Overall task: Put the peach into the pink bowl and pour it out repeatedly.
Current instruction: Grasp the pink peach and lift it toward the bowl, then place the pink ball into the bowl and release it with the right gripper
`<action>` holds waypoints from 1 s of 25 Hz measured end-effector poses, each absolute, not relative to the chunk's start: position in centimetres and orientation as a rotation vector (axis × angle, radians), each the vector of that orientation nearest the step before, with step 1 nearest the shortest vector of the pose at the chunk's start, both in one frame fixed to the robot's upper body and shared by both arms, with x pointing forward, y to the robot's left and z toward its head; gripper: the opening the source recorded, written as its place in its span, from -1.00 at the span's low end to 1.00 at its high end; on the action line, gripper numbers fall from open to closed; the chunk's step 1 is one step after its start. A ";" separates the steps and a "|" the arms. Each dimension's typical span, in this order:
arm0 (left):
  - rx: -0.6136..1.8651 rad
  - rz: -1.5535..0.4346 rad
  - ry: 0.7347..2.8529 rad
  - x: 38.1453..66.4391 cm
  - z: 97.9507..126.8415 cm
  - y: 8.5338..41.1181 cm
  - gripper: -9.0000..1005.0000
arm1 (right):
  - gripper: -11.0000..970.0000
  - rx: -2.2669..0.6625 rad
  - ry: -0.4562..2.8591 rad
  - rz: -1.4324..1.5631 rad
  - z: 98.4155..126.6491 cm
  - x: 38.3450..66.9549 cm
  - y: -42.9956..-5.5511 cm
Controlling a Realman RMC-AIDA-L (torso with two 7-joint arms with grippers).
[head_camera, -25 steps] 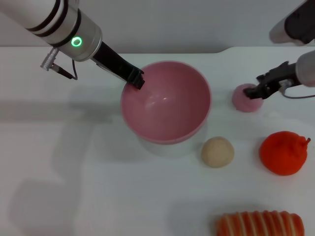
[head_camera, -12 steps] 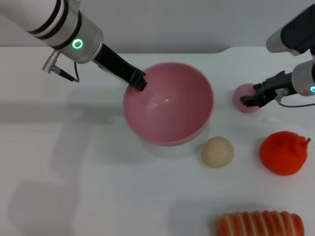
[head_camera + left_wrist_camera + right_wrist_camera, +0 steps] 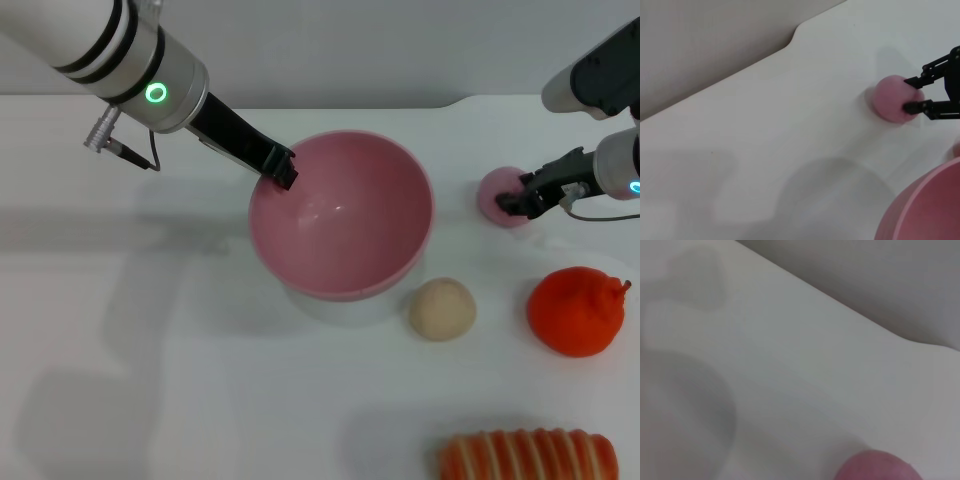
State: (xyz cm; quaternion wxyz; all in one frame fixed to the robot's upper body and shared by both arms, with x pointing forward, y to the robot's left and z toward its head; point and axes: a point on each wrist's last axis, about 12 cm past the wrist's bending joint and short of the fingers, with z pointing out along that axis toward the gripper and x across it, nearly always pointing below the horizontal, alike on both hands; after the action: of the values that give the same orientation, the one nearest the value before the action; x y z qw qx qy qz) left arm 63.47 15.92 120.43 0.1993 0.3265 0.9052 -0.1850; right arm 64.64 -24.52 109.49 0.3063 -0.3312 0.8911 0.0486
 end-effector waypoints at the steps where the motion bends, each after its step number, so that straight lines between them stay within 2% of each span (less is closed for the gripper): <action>1: 0.913 -0.517 2.531 63.5 120.4 15.9 -0.89 | 0.05 -0.879 2.353 0.121 109.5 64.7 -24.6; 7: 0.908 -0.516 2.530 63.5 120.4 16.0 -0.89 | -0.44 -0.885 2.345 0.111 109.3 64.6 -24.8; 15: 0.887 -0.509 2.515 63.8 120.0 16.2 -0.89 | -0.87 -0.764 2.264 0.214 111.9 64.0 -26.0; 19: 0.870 -0.502 2.508 64.0 119.8 16.3 -0.89 | -0.90 -0.683 2.133 0.256 115.1 62.9 -27.3; 20: 0.867 -0.500 2.505 64.0 119.8 16.3 -0.89 | -0.91 -0.675 2.063 0.258 116.8 62.2 -27.7; 22: 0.868 -0.498 2.502 64.1 119.8 16.3 -0.89 | -0.91 -0.675 2.025 0.261 117.8 61.7 -27.7; 25: 0.870 -0.497 2.501 64.1 119.6 16.4 -0.89 | -0.91 -0.714 1.915 0.292 120.8 60.2 -27.1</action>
State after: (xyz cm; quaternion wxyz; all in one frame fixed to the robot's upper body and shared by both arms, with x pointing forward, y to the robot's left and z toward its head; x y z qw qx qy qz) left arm 64.07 16.41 119.61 0.2220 0.3149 0.9051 -0.1801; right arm 60.19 -27.13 120.78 0.5128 -0.2969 0.7964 0.1213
